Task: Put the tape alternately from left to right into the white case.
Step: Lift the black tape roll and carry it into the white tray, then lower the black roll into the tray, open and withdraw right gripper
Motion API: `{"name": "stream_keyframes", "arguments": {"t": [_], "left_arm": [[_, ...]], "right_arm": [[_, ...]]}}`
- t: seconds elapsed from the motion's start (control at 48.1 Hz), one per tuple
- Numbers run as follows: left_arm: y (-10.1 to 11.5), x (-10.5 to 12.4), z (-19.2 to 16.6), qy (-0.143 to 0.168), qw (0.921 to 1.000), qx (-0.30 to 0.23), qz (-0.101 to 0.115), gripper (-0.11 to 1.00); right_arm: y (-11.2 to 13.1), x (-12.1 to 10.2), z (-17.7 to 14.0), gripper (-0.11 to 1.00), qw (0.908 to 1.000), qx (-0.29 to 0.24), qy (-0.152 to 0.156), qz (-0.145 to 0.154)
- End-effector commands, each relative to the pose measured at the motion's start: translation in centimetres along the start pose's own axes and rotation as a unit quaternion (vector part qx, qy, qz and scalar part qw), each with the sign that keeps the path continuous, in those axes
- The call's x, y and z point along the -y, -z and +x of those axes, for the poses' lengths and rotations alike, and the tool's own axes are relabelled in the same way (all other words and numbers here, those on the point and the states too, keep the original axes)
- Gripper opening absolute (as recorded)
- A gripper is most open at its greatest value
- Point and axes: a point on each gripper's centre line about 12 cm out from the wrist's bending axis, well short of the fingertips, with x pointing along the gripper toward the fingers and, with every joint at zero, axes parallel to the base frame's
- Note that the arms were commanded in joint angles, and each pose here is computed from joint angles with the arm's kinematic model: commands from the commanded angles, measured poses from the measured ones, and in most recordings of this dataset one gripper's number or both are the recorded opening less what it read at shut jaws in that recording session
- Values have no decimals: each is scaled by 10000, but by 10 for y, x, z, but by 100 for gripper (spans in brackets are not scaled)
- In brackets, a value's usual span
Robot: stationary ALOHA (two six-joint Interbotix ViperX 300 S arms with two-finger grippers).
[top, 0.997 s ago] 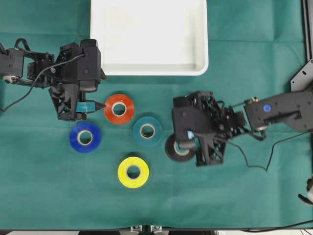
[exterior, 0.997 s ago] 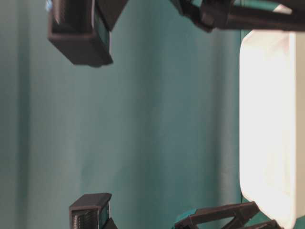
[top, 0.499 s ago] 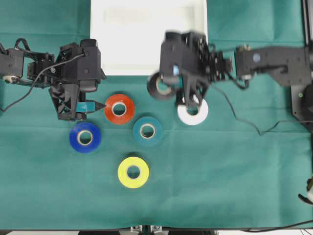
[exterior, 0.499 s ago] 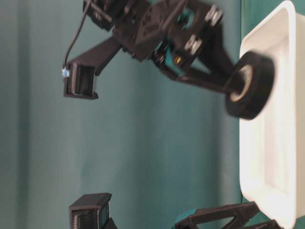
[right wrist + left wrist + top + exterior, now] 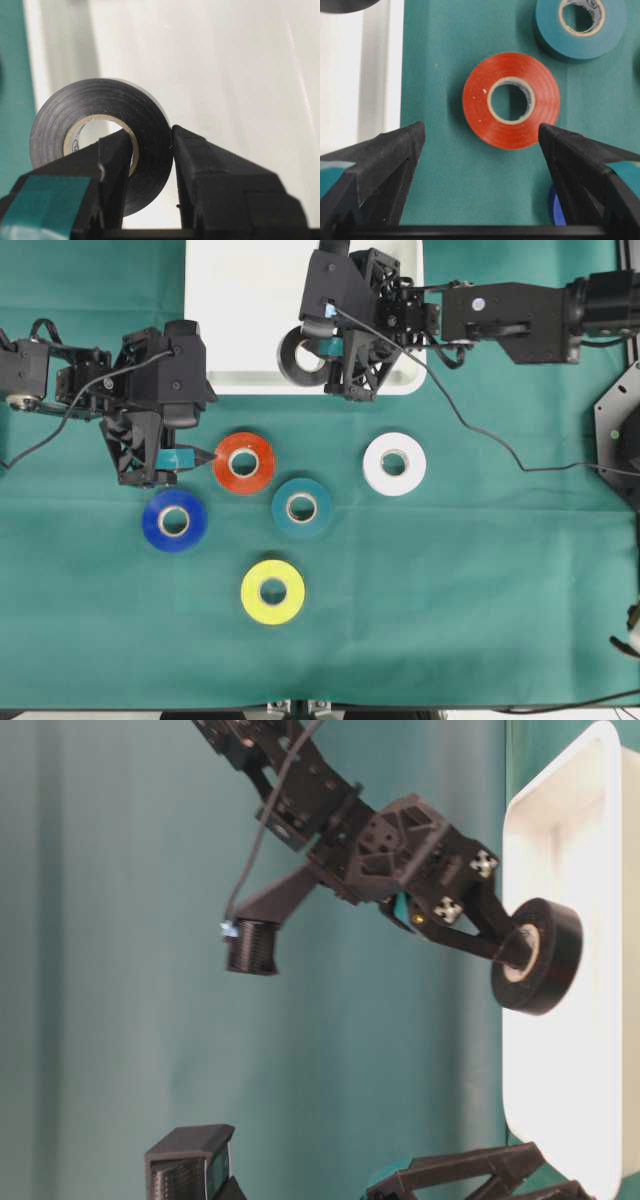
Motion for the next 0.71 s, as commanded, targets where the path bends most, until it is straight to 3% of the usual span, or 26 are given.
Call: {"name": "stream_keyframes", "arguments": {"t": [0.0, 0.686], "left_arm": [[-9, 2, -4, 23, 9999, 160, 3, 56], [-7, 2, -3, 23, 9999, 152, 3, 56]], "right_arm": [[-13, 7, 0, 28, 9997, 235, 37, -37], [-5, 14, 16, 28, 9998, 180, 53, -69]]}}
